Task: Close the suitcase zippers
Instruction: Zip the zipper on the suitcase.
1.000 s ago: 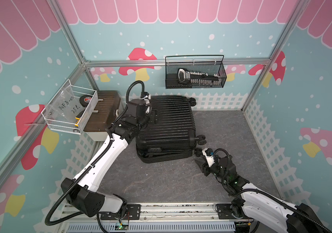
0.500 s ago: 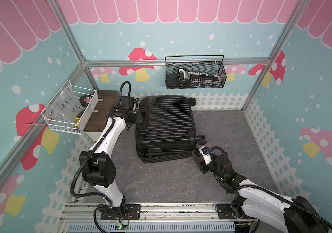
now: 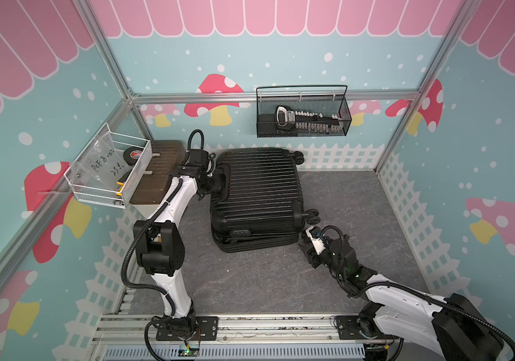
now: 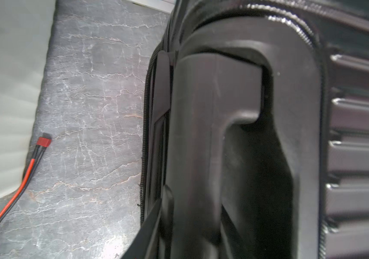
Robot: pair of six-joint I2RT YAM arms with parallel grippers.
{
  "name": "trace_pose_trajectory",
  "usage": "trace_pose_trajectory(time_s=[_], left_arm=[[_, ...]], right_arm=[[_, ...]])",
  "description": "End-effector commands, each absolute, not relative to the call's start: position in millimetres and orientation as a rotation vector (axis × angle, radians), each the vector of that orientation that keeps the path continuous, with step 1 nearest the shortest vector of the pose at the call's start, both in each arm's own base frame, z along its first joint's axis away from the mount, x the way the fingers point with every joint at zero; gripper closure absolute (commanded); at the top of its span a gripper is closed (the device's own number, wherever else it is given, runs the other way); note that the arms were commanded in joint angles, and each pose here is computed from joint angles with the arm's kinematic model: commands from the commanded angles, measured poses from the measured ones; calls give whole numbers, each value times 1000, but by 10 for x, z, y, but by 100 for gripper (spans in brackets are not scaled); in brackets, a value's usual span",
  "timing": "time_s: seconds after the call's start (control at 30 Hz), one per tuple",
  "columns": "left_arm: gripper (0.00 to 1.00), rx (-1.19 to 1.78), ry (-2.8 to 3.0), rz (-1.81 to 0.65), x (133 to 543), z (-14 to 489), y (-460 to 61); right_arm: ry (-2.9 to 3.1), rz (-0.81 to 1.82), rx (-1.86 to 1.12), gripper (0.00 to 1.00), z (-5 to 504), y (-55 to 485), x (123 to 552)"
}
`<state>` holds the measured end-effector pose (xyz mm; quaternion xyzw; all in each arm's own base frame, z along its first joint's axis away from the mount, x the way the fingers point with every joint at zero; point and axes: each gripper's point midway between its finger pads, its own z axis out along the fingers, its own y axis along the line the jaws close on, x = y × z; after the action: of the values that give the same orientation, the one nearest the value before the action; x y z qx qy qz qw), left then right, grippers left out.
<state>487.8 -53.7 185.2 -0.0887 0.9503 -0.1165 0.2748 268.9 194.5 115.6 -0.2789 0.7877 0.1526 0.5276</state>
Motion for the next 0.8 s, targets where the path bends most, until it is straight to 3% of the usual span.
trace_pose_trajectory(time_s=[0.0,0.37,0.77], left_arm=[[78,-303,2559,-430,4810,1935,-668],[82,-271,2450,-506,4496,2492,-725],[84,-242,2465,-540,4392,2468,-773]], right_arm=[[1825,328,-661,45,1321,1973,2782],[1849,159,-568,45,1243,1766,2967],[1875,272,-611,47,1161,1998,3000]])
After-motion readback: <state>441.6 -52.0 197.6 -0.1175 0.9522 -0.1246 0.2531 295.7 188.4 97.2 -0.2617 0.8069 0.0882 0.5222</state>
